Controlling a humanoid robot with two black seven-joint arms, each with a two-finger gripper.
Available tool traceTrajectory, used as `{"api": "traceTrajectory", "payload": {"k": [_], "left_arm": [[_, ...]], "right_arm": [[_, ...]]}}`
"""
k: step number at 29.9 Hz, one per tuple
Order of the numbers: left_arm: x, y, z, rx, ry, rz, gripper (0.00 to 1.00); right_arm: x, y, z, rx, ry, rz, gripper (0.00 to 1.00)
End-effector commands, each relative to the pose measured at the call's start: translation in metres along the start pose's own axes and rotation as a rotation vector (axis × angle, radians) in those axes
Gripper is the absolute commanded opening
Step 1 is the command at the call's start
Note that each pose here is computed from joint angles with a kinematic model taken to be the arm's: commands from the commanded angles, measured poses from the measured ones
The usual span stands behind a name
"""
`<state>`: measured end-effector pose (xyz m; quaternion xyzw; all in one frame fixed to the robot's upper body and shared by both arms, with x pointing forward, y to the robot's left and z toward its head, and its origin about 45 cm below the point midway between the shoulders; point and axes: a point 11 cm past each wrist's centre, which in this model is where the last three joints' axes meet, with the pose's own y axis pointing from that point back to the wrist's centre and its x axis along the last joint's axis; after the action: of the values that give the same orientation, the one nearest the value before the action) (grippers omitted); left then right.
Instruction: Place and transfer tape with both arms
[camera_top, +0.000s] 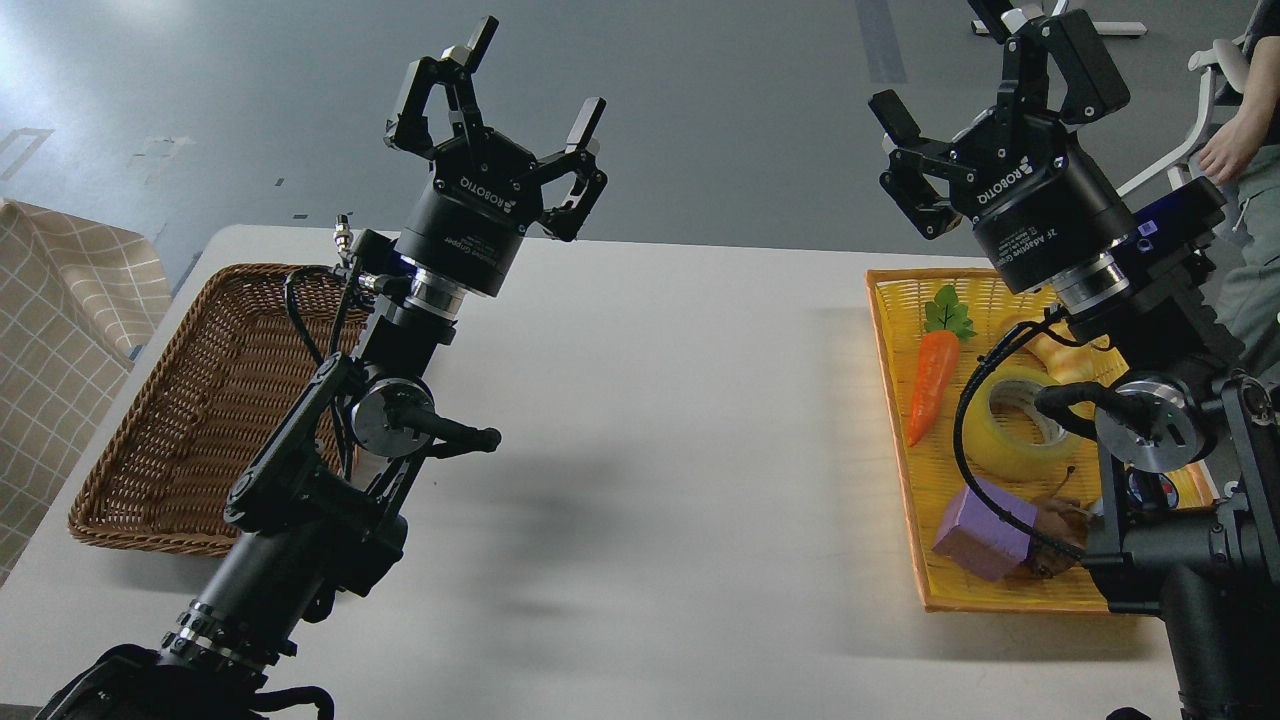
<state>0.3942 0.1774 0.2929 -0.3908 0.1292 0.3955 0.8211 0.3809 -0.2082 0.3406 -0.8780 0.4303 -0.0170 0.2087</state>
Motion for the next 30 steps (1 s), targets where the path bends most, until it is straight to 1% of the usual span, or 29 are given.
{"api": "traceTrajectory", "payload": {"k": [1,21,25,30], "left_arm": [[0.0008,0.0005,0.0009,-0.004,0.001,0.004,0.98],[0.0020,0.0058,0.0000,-0.017,0.019,0.018,0.98],[0.0024,0.0061,0.0064,-0.072,0.018,0.019,0.98],[0.0027,0.0062,0.0077,-0.080,0.019,0.020,0.98]], "right_arm": [[0.0002,-0.0002,-0.0004,0.001,0.001,0.000,1.00],[0.0021,0.0005,-0.0012,0.003,0.001,0.006,1.00],[0.0024,0.0006,-0.0008,0.002,0.000,0.007,1.00],[0.0020,0.0004,-0.0005,0.001,0.000,0.006,1.00]]}}
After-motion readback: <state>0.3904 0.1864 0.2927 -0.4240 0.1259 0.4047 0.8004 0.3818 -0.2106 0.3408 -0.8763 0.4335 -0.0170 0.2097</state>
